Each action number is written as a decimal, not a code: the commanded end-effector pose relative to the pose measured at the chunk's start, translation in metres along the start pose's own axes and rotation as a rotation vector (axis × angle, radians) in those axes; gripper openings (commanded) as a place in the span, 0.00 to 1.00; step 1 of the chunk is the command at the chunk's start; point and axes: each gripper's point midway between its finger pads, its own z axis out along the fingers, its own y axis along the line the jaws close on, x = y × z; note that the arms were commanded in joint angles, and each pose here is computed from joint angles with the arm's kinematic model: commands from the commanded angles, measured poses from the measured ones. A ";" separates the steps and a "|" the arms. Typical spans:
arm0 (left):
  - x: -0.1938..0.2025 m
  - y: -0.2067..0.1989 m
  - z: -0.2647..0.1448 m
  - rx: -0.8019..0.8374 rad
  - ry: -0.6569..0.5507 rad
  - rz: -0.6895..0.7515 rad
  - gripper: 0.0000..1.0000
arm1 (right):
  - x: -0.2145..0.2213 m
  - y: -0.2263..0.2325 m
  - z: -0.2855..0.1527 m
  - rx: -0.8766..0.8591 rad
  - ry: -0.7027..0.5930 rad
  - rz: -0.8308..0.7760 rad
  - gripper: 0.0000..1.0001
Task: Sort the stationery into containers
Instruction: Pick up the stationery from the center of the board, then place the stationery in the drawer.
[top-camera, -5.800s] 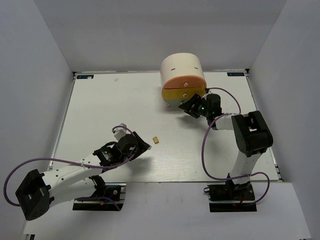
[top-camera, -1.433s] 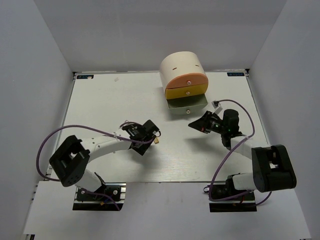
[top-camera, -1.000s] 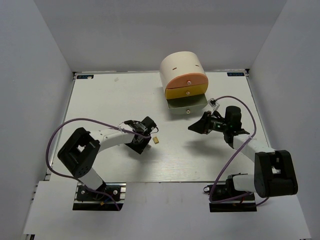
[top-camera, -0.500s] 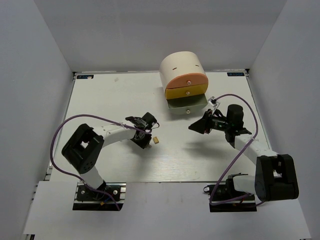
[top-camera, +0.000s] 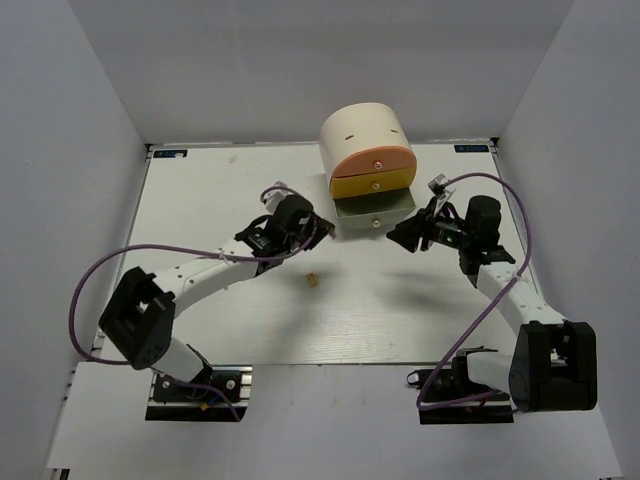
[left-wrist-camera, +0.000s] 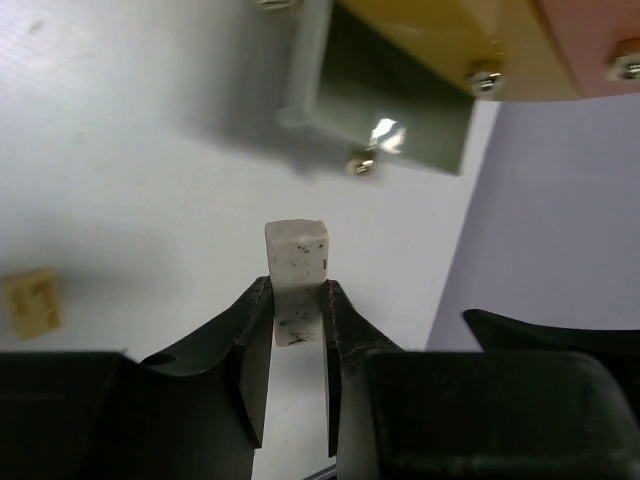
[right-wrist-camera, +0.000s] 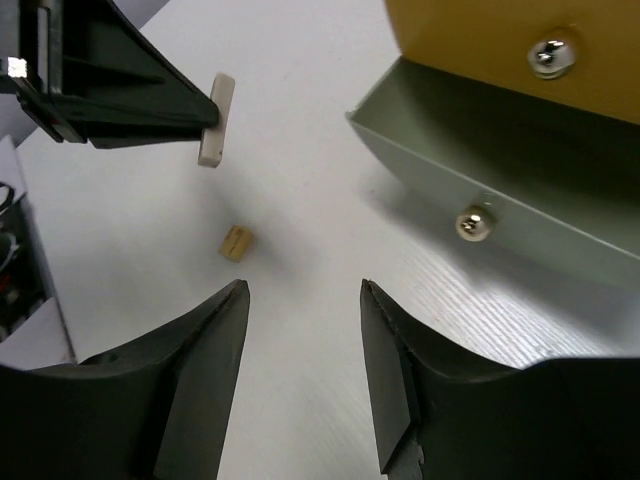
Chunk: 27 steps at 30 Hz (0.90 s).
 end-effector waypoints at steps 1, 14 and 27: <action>-0.021 -0.071 0.005 0.215 -0.085 0.021 0.00 | -0.029 -0.017 -0.007 0.108 -0.058 -0.081 0.54; -0.030 -0.126 0.068 0.251 -0.142 -0.065 0.02 | -0.028 -0.026 -0.022 0.181 -0.078 -0.078 0.54; -0.025 -0.107 0.097 0.148 -0.149 -0.121 0.27 | -0.028 -0.029 -0.024 0.189 -0.085 -0.073 0.54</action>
